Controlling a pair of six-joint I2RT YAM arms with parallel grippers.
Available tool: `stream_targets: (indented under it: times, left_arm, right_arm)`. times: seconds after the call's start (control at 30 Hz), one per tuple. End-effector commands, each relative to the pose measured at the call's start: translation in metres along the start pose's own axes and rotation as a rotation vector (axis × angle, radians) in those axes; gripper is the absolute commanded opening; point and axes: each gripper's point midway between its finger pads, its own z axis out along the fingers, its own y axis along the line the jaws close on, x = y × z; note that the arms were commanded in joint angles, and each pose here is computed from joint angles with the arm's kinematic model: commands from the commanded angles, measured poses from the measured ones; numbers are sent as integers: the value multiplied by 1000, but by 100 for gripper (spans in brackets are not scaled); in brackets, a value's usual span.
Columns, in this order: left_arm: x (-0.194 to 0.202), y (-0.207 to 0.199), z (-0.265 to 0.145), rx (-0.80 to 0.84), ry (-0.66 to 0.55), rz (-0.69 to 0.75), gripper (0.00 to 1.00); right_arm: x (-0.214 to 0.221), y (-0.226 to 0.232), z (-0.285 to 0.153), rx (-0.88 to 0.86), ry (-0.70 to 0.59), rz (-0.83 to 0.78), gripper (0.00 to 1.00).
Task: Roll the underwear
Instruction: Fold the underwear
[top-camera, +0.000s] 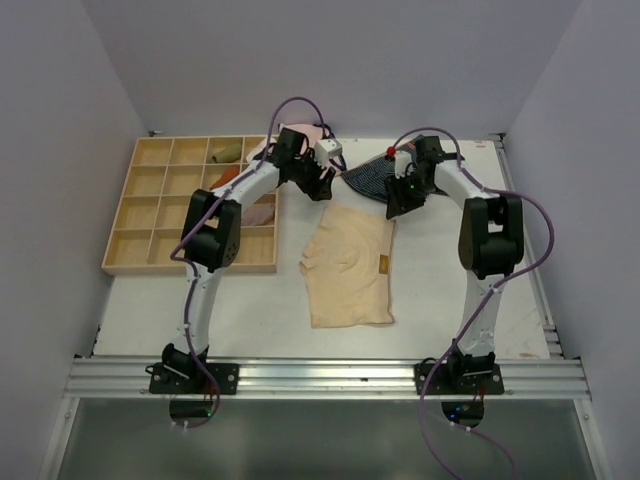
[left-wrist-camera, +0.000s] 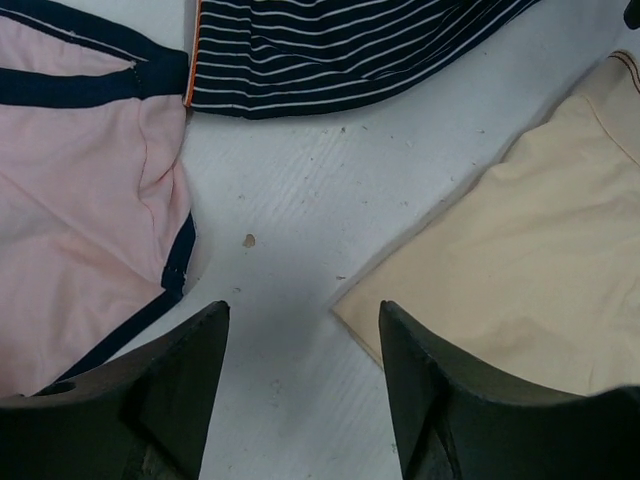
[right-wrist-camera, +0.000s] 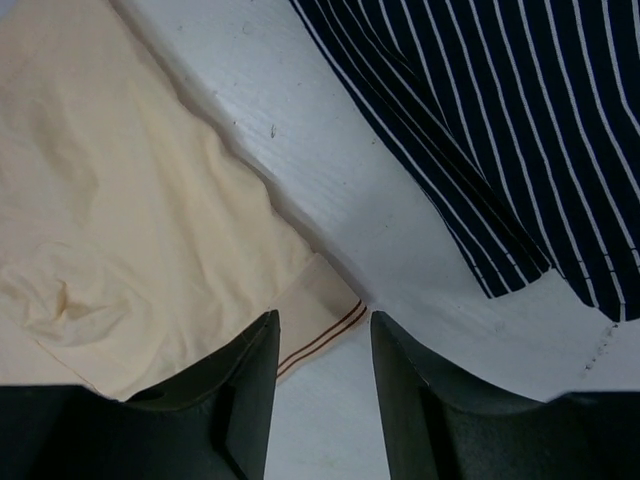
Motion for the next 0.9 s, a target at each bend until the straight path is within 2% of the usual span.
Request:
stream_targets:
  times: [0.0, 0.33, 0.77, 0.87]
  left_arm:
    - [-27, 10, 2, -13, -86, 32, 66]
    - [7, 2, 25, 63, -25, -29, 66]
    - [23, -29, 19, 221, -1, -73, 57]
    - [29, -28, 19, 222, 13, -79, 52]
  right_arm:
    - [-13, -7, 5, 11, -30, -64, 47]
    - [23, -17, 26, -5, 102, -111, 44]
    - [23, -11, 29, -69, 119, -141, 34]
    - [26, -6, 31, -101, 132, -143, 32]
